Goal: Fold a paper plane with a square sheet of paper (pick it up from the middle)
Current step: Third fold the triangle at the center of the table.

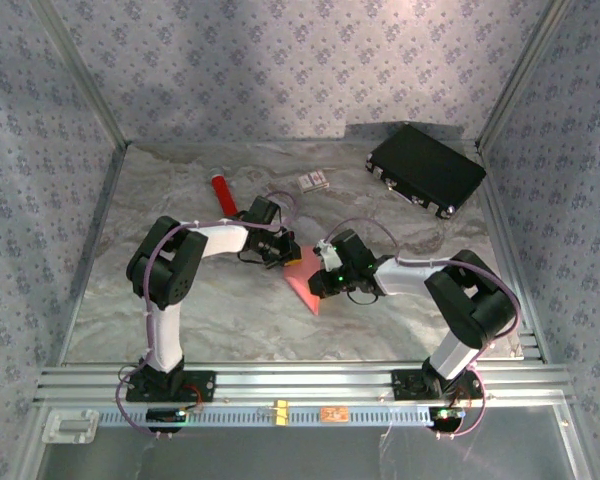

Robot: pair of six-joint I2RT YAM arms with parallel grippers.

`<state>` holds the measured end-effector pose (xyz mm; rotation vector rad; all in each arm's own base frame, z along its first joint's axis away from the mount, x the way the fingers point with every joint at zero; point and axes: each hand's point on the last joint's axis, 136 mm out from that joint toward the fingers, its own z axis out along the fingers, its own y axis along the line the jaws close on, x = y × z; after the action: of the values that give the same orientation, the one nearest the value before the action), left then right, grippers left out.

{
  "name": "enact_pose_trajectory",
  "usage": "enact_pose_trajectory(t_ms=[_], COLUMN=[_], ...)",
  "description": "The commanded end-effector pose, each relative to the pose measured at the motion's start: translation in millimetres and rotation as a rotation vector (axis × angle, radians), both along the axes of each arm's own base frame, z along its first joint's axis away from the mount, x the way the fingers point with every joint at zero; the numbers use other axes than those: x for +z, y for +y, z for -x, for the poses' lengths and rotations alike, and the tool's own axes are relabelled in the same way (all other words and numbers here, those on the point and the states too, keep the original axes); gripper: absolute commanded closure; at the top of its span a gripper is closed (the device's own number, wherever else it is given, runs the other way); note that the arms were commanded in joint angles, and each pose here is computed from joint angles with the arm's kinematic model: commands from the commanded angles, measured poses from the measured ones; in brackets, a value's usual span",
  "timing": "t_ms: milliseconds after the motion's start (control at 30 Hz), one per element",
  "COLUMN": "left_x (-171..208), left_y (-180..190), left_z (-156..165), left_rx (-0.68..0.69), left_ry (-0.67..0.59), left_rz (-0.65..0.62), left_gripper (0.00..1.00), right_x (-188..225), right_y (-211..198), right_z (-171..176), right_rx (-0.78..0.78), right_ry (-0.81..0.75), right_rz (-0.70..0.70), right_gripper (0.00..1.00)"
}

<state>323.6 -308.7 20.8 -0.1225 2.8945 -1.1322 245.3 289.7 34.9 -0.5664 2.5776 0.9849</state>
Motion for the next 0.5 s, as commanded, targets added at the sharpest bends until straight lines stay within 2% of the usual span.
enact_pose_trajectory(t_ms=[0, 467], left_x=[-17.7, -16.9], left_y=[10.6, 10.4], left_z=[13.9, 13.9], left_rx=[0.012, 0.016], left_ry=[0.058, 0.057], left_rz=[-0.068, -0.065], left_gripper=[0.96, 0.96], right_x=[-2.8, -5.7], right_y=[-3.7, -4.0], right_z=[-4.8, -6.5], right_rx=[-0.004, -0.004], right_ry=[-0.004, -0.001], right_rz=[0.045, 0.089], right_gripper=[0.96, 0.96])
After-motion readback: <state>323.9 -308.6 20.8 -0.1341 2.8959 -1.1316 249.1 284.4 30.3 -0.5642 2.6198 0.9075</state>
